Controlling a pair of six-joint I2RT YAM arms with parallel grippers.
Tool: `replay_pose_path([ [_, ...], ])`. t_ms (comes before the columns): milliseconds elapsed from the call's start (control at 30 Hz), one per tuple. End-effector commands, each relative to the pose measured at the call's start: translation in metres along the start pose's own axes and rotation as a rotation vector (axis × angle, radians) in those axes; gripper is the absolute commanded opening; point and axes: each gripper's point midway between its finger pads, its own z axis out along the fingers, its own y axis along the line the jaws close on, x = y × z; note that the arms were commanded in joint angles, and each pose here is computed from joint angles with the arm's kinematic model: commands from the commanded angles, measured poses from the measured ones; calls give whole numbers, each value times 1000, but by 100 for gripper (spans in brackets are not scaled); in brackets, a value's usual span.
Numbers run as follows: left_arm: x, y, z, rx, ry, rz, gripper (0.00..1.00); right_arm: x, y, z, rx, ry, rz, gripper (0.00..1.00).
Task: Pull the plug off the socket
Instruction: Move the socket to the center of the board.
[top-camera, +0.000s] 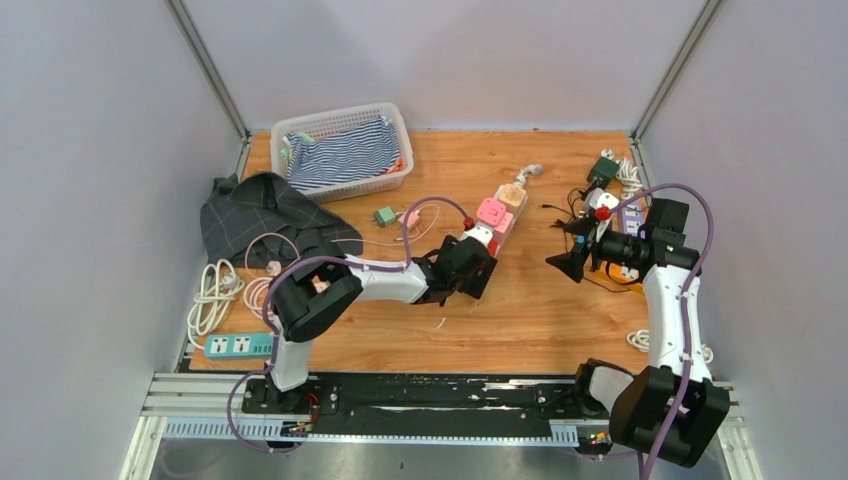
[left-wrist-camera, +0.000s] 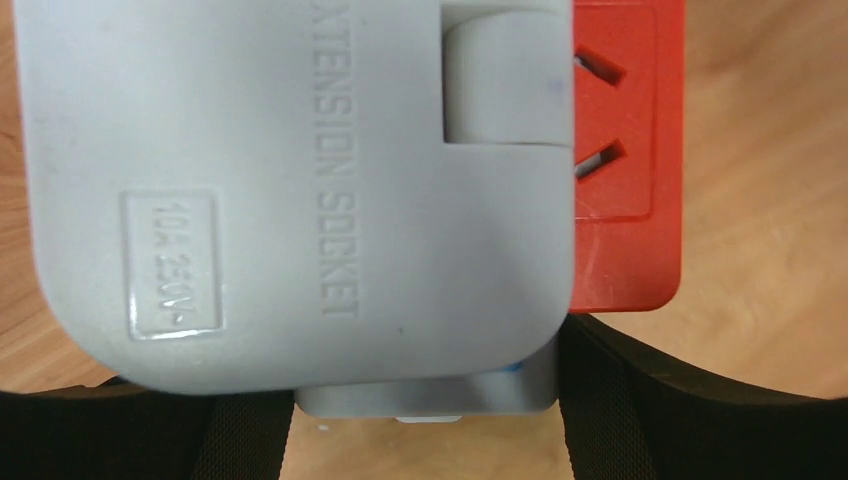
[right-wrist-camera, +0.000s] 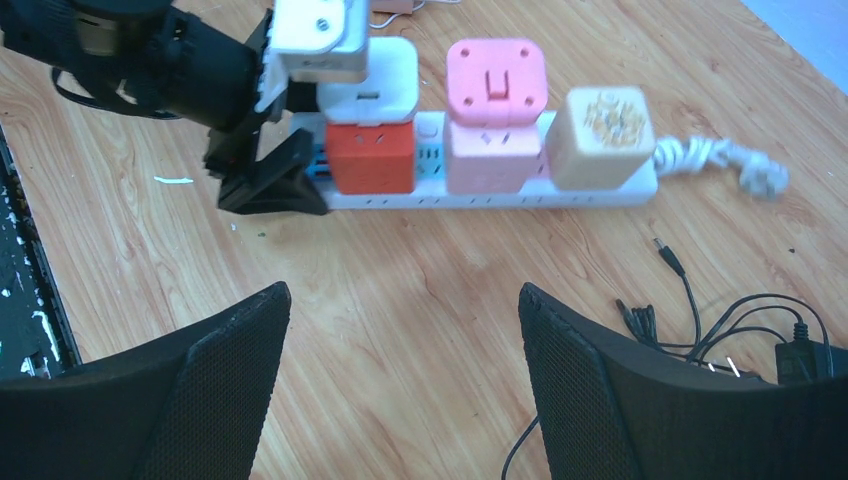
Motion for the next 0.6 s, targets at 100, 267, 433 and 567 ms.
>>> replay_pose_path([
  [100,75,-27,-39,305,171,256,14,-8,4,-3,-10,-27,-5,85],
  [267,78,-16,-60,295,163,231,14,-9,5,-3,-14,-30,-5,85],
  [433,99,-2,-79,296,204,223,16,-10,7,-3,-21,-39,-8,85],
  [567,128,15,-93,265,318,246,19,-10,8,-2,-30,-48,-9,85],
])
